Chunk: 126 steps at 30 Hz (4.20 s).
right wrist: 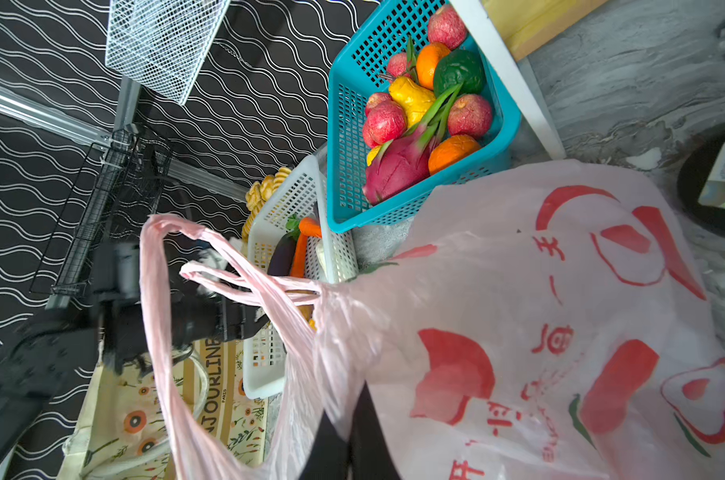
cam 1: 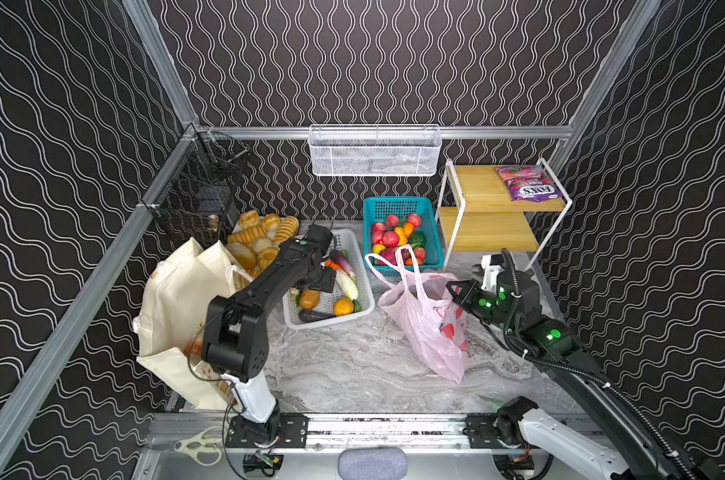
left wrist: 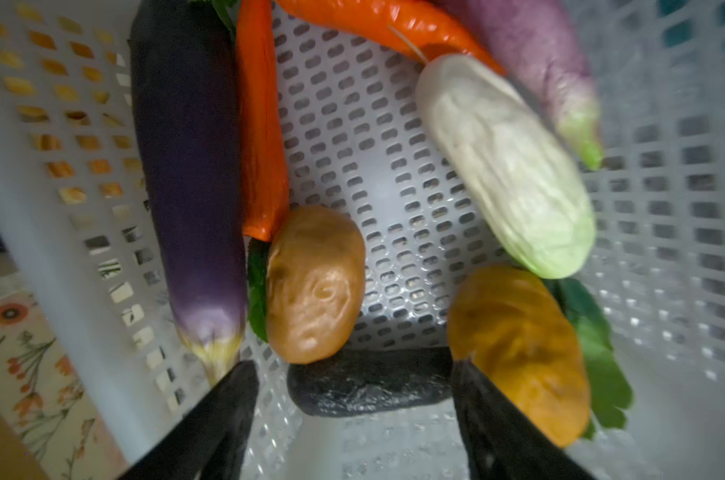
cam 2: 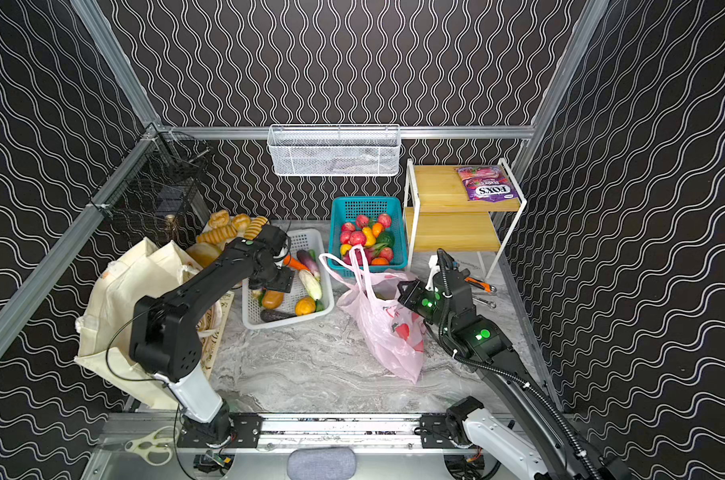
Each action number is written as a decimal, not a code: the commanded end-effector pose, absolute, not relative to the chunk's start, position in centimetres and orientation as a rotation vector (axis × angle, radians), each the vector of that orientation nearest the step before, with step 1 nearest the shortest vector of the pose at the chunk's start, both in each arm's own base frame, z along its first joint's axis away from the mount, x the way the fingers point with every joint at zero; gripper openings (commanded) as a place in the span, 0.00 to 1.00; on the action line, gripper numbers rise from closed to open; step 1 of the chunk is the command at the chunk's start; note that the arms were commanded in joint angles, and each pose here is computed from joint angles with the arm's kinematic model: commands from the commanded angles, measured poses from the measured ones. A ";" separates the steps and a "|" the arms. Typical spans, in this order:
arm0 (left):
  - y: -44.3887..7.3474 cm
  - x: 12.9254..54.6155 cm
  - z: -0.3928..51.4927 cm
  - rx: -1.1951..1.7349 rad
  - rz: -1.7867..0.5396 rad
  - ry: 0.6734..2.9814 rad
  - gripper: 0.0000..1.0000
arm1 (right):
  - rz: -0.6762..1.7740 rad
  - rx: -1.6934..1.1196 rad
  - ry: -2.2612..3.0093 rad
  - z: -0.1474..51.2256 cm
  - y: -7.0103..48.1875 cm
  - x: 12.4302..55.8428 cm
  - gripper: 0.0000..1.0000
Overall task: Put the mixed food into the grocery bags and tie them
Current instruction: 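Lower the left gripper into the white basket and grasp the brown potato, then carry the potato over the pink bag and drop it in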
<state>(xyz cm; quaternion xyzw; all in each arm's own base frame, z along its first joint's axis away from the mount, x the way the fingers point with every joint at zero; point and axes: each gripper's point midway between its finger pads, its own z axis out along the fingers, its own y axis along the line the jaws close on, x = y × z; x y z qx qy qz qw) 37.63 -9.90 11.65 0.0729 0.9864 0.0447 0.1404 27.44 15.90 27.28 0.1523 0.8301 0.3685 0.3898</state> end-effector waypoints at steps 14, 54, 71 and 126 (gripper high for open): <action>-8.3 38.3 5.6 0.331 0.222 3.004 0.72 | 0.948 0.379 2.097 27.9 16.1 27.6 0.00; -25.5 27.9 22.0 0.377 -1.183 2.544 0.52 | 0.992 0.388 2.091 27.7 16.7 27.9 0.00; -30.3 33.0 24.6 0.227 -1.186 2.172 0.50 | 1.069 0.270 2.074 28.5 18.0 27.2 0.00; -40.5 26.2 18.7 0.884 -1.434 2.220 0.61 | 0.912 -0.023 1.997 26.7 17.1 25.4 0.00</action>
